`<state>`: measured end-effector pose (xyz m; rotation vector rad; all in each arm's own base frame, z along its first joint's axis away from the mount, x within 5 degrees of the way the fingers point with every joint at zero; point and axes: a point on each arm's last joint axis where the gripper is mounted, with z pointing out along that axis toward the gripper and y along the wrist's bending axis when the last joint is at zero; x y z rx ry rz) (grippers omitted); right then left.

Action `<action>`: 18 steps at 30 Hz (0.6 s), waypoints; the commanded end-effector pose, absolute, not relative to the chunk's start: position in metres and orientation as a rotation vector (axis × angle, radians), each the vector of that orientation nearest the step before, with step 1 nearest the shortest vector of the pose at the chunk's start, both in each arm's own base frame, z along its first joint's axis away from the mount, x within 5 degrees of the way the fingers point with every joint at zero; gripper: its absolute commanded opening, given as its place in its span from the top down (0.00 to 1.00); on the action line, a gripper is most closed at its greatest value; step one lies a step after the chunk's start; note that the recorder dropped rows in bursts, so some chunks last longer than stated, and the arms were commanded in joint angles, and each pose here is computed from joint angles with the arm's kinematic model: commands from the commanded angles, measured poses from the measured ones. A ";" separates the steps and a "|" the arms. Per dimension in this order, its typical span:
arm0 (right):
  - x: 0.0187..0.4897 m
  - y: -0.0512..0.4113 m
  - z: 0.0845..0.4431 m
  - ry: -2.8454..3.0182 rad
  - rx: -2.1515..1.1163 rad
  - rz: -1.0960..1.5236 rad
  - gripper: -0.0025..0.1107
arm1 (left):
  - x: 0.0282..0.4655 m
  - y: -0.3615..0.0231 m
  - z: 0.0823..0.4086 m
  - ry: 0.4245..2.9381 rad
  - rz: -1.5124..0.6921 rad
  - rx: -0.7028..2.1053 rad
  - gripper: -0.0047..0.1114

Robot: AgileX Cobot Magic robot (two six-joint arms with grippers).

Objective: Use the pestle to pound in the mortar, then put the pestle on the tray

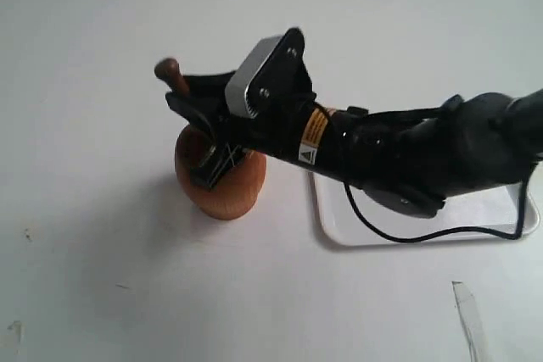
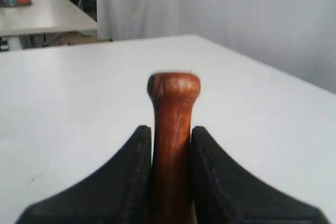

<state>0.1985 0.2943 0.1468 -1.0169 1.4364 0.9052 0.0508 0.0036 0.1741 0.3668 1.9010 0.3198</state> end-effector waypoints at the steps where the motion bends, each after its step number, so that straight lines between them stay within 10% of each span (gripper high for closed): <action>1: 0.197 0.296 0.125 1.456 -1.027 0.929 0.98 | 0.051 0.003 0.174 1.897 0.302 0.361 0.96; 8: 0.180 0.284 0.227 1.164 -1.050 0.927 0.98 | 0.051 0.003 0.174 1.897 0.302 0.361 0.96; 18: 0.188 0.292 0.185 1.261 -1.113 0.873 0.98 | 0.051 0.003 0.174 1.897 0.302 0.361 0.96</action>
